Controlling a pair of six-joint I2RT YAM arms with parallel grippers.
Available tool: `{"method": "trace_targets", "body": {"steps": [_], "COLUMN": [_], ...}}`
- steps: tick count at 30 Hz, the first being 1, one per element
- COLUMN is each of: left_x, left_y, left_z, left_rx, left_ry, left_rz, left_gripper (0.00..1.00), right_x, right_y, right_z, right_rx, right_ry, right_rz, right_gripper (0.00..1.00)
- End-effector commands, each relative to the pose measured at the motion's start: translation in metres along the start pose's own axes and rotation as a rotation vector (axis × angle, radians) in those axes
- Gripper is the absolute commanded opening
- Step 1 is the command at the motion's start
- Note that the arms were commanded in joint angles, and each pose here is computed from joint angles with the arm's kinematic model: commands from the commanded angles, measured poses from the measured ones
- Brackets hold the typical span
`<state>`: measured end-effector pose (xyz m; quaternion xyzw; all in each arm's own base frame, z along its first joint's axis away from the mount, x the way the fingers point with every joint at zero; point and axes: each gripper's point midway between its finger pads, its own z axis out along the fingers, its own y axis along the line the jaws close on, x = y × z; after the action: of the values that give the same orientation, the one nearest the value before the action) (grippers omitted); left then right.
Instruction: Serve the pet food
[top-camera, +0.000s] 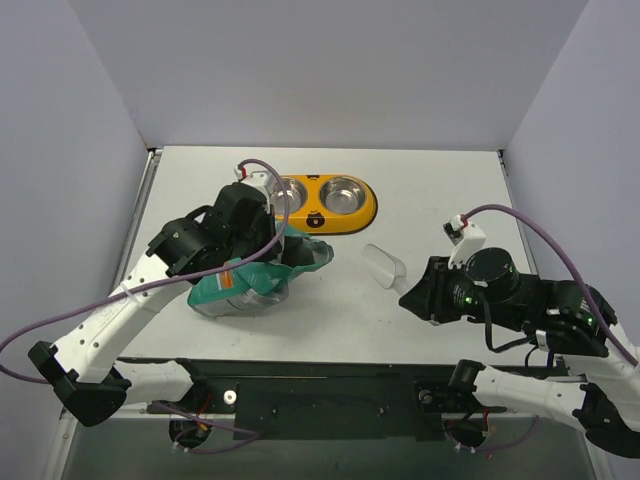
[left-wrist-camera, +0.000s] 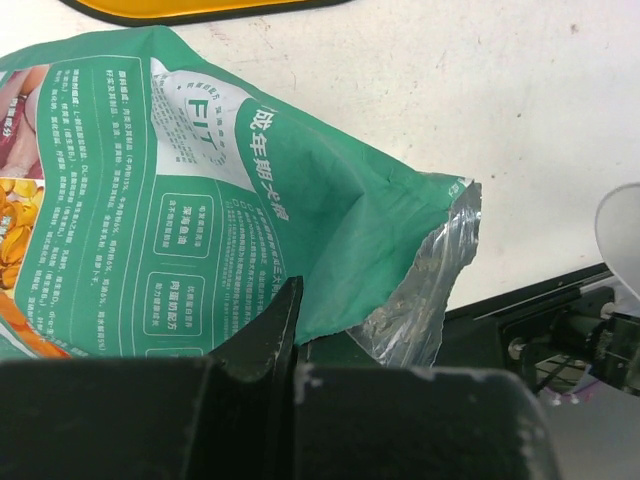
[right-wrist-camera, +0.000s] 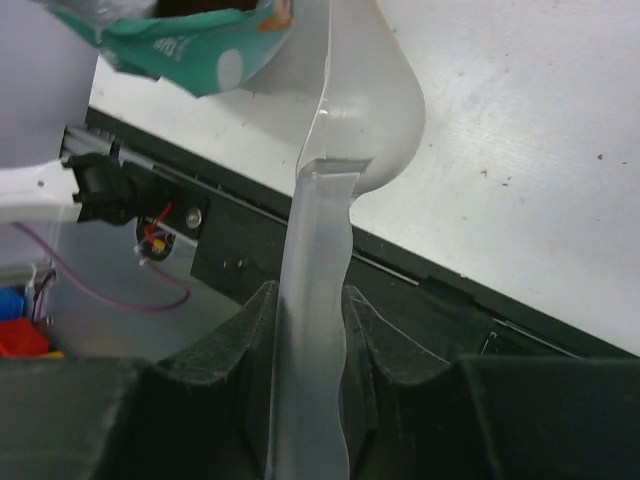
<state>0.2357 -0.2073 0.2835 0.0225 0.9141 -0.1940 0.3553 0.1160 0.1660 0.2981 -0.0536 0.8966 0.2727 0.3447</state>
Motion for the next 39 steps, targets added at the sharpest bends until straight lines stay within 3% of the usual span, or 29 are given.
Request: {"method": "trace_targets", "body": {"steps": [1,10,19,28,39], "left_x": [-0.015,-0.023,-0.042,-0.062,-0.062], "left_y": [-0.004,-0.02,-0.021,-0.039,-0.064], "left_z": [-0.01,-0.016,-0.036,-0.061,-0.071], "left_rx": [-0.028,0.0,-0.031,0.032,0.132], "left_ry": [-0.087,-0.133,-0.213,-0.318,-0.314], "left_rz": [0.11,0.189,0.27,0.297,0.276], "left_gripper": [0.0,0.0,0.0,0.0,0.0], "right_x": [0.022,0.01,-0.021,-0.036,-0.054], "right_y": [0.011,0.062,0.104,0.116,0.115], "right_z": [-0.007,0.006,-0.012,0.017,0.082], "right_rx": [-0.036,-0.206,-0.319,-0.307,-0.167], "right_ry": [0.204,0.263,0.215,0.199,0.213], "right_rz": [-0.105,-0.179,-0.144,-0.118,-0.034], "right_gripper": [0.0,0.0,0.0,0.0,0.0]}}
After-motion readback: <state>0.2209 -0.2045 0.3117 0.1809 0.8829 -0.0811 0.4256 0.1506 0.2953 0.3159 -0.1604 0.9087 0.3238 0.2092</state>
